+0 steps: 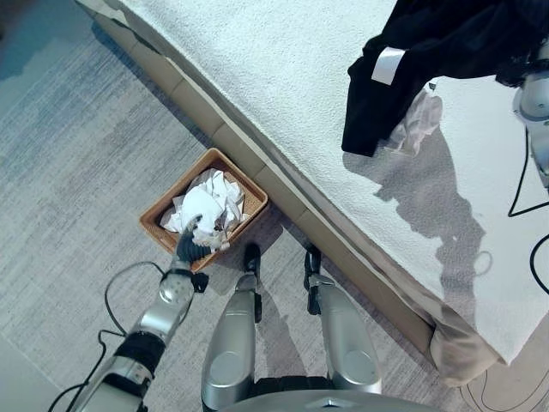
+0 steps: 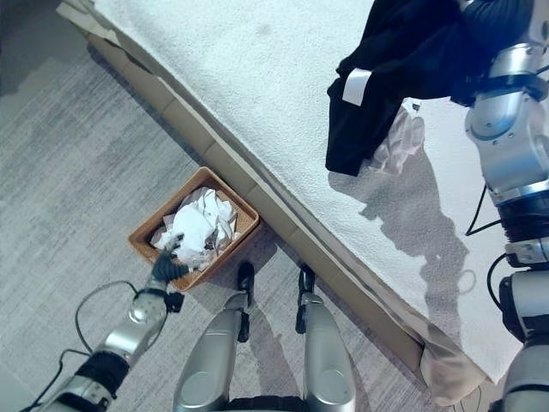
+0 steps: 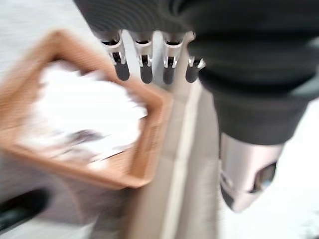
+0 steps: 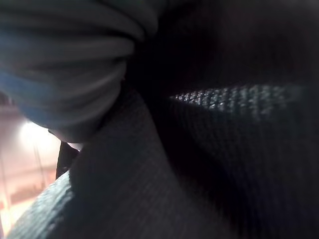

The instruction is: Pick up clothes into the bucket

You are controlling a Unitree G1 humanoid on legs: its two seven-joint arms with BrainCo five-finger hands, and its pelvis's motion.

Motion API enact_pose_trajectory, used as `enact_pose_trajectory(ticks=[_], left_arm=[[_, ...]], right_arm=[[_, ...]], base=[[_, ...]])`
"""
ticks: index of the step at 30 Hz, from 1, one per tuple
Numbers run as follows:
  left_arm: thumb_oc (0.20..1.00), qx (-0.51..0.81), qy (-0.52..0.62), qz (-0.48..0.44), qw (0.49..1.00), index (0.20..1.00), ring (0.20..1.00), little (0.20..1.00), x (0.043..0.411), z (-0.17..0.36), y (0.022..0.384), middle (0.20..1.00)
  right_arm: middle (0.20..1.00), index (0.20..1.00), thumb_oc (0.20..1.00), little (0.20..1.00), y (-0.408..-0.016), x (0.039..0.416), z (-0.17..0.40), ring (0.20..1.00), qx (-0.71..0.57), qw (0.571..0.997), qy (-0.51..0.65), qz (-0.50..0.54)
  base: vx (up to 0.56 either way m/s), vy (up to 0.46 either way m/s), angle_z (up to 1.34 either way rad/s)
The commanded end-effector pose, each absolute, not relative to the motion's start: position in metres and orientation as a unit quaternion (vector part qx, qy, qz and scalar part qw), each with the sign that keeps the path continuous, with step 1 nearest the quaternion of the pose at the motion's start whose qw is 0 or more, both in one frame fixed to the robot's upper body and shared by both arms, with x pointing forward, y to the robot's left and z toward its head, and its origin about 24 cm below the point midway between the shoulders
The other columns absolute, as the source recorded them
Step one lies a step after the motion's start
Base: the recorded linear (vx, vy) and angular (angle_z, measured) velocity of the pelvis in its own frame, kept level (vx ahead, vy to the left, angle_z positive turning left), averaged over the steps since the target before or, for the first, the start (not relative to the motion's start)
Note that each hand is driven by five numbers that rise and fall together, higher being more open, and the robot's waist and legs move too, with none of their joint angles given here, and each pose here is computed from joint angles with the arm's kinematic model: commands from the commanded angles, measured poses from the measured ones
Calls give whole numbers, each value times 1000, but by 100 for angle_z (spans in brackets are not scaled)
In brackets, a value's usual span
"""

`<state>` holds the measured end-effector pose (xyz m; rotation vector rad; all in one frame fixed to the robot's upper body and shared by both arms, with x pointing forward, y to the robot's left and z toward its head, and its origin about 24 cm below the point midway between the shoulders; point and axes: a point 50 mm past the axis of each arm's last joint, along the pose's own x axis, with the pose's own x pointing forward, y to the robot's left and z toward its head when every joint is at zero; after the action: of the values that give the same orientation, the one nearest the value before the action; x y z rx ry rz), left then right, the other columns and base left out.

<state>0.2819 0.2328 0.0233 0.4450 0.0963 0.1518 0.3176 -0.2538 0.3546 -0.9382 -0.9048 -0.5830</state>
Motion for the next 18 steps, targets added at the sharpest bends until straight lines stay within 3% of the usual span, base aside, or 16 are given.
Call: enact_pose_trajectory(ticks=[1, 10, 18], left_arm=[[1000, 195, 9, 61, 979, 1000, 1000, 1000, 279, 33, 227, 1000], [1000, 136, -148, -43, 979, 1000, 1000, 1000, 298, 116, 187, 1000], [1000, 134, -180, -143, 964, 1000, 1000, 1000, 315, 142, 141, 1000]], right_arm=[[200, 200, 200, 200, -238, 305, 363, 200, -424, 740, -472, -223], [200, 200, 200, 200, -214, 316, 316, 200, -407, 821, -397, -51], [200, 200, 200, 200, -194, 318, 283, 200, -383, 857, -338, 65]], base=[[97, -8, -14], [84, -24, -2], [94, -16, 0]])
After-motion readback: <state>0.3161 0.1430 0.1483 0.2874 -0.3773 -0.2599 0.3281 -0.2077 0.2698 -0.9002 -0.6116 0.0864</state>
